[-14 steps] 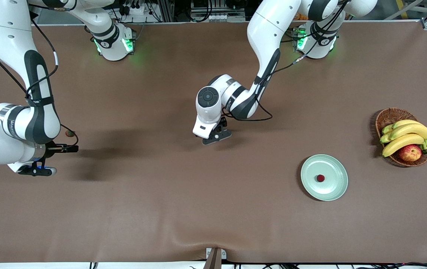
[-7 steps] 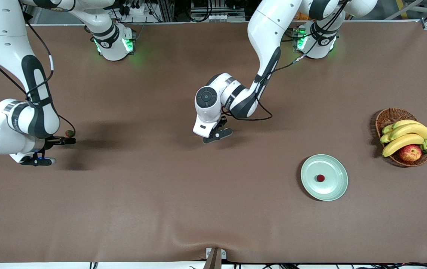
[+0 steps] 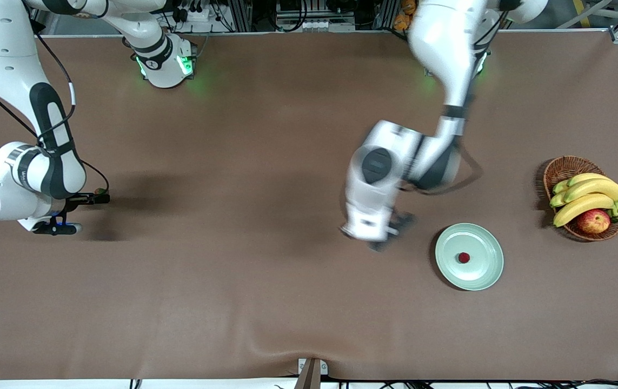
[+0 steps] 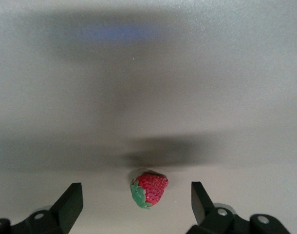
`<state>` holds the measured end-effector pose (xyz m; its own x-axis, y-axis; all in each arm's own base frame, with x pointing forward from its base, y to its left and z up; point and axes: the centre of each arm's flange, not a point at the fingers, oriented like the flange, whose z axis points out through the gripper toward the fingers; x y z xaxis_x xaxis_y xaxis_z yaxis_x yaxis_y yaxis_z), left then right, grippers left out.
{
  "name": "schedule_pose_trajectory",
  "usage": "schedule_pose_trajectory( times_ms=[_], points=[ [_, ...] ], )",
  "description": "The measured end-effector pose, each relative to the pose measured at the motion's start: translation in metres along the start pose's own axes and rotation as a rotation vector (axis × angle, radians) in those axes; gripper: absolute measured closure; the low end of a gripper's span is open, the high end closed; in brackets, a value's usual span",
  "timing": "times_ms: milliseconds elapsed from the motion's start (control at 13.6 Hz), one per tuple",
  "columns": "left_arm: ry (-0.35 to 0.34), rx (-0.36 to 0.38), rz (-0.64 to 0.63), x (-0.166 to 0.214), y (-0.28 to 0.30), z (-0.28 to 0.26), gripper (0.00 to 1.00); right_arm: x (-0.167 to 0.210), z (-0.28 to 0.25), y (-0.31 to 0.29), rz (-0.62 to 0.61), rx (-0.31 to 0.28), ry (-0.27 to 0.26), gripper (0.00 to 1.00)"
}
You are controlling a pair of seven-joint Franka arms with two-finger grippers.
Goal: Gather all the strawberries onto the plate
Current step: 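Place the second strawberry on the plate while the right gripper grasps the third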
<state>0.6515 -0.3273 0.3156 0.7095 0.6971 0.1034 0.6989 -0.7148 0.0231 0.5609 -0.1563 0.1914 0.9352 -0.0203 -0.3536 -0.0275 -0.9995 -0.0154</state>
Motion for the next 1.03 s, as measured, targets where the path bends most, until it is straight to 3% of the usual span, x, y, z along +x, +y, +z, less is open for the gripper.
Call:
schedule_pose_trajectory(
  times_ms=[73, 147, 220, 366, 440, 659, 1026],
  points=[
    [0.005, 0.012, -0.057, 0.046, -0.019, 0.005, 0.68, 0.000, 0.003, 0.001, 0.000, -0.001, -0.003, 0.15],
    [0.007, 0.029, -0.106, 0.086, -0.039, 0.013, 0.68, 0.001, 0.006, 0.002, 0.000, -0.002, -0.005, 0.15],
    [0.009, 0.048, -0.149, 0.123, -0.061, 0.022, 0.68, 0.001, 0.008, 0.002, -0.002, -0.003, -0.006, 0.21],
    [0.005, 0.079, -0.213, 0.173, -0.097, 0.040, 0.68, 0.001, 0.010, 0.003, -0.007, -0.010, -0.012, 0.36],
    [0.000, 0.095, -0.236, 0.189, -0.112, 0.049, 0.68, 0.001, 0.012, 0.004, -0.014, -0.014, -0.017, 0.36],
    [-0.018, 0.144, -0.270, 0.214, -0.142, 0.079, 0.68, 0.000, 0.018, 0.009, -0.034, -0.013, -0.027, 0.44],
    [-0.053, 0.191, -0.221, 0.217, -0.160, 0.114, 0.68, -0.001, 0.022, 0.013, -0.036, -0.008, -0.036, 0.48]
  ],
)
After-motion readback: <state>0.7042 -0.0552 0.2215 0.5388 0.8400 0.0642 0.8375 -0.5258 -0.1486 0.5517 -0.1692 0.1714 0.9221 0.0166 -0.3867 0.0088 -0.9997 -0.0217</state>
